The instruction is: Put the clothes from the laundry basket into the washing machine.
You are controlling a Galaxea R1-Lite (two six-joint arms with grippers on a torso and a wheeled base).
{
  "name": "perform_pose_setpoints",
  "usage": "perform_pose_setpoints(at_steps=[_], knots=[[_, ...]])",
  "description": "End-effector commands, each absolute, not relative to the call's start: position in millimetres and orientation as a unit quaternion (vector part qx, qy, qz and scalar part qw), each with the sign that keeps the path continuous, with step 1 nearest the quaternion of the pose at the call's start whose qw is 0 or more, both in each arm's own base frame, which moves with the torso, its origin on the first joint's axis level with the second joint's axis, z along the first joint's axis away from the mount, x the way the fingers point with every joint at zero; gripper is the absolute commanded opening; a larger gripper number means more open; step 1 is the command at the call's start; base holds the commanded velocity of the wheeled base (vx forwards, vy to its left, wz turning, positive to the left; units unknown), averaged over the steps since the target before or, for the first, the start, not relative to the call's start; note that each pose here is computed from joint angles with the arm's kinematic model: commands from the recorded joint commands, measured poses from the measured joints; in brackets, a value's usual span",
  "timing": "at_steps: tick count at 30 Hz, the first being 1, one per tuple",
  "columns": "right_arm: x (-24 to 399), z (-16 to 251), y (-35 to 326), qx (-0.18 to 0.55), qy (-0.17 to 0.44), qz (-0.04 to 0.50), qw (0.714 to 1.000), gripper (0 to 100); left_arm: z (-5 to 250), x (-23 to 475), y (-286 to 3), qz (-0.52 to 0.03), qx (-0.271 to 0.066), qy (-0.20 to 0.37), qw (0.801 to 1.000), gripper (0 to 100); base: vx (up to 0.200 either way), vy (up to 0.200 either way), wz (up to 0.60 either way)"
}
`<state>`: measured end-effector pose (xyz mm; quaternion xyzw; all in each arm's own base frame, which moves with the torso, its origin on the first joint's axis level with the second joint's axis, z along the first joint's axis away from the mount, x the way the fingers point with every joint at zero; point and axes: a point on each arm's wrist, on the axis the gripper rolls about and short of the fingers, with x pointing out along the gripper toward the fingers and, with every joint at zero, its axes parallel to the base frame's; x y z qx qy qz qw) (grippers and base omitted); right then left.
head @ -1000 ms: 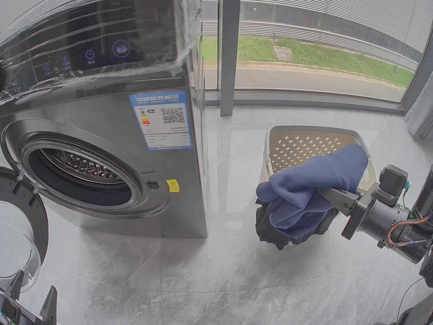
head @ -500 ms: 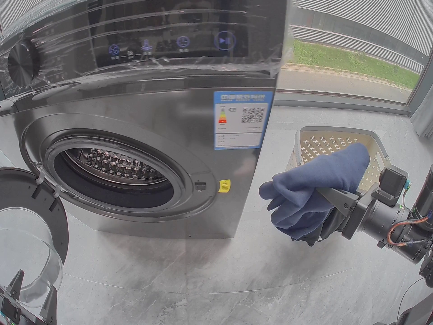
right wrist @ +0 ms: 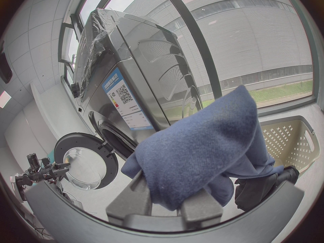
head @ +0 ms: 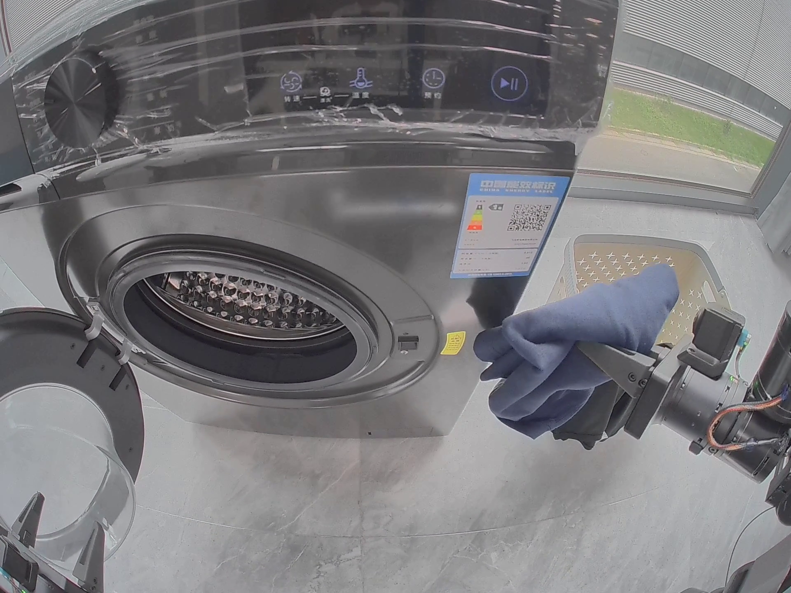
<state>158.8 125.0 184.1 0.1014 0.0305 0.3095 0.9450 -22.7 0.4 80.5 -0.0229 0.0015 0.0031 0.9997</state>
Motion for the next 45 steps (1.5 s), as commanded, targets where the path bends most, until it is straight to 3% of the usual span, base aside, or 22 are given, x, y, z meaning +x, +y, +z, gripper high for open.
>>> perform_pose_setpoints(at_steps=[1, 9, 18, 36, 45], knots=[[158.5, 183.2, 125.0, 0.101, 0.032, 0.310, 0.945, 0, 76.7, -22.3, 0.4, 0.003, -0.023, 0.005, 1.000, 100, -0.200, 0.000, 0.00], [158.5, 183.2, 125.0, 0.101, 0.032, 0.310, 0.945, 0, 76.7, -22.4, 0.4, 0.003, -0.023, 0.004, 1.000, 100, -0.200, 0.000, 0.00], [158.5, 183.9, 124.9, 0.102, 0.031, 0.310, 0.945, 0, 76.3, -22.2, 0.4, 0.003, -0.023, 0.005, 1.000, 100, 0.000, 0.000, 0.00], [158.5, 183.9, 124.9, 0.102, 0.031, 0.309, 0.945, 0, 76.7, -22.4, 0.4, 0.003, -0.023, 0.004, 1.000, 100, 0.000, 0.200, 0.00], [158.5, 183.9, 124.9, 0.102, 0.031, 0.310, 0.945, 0, 76.7, -22.4, 0.4, 0.003, -0.023, 0.004, 1.000, 100, 0.000, 0.000, 0.00]])
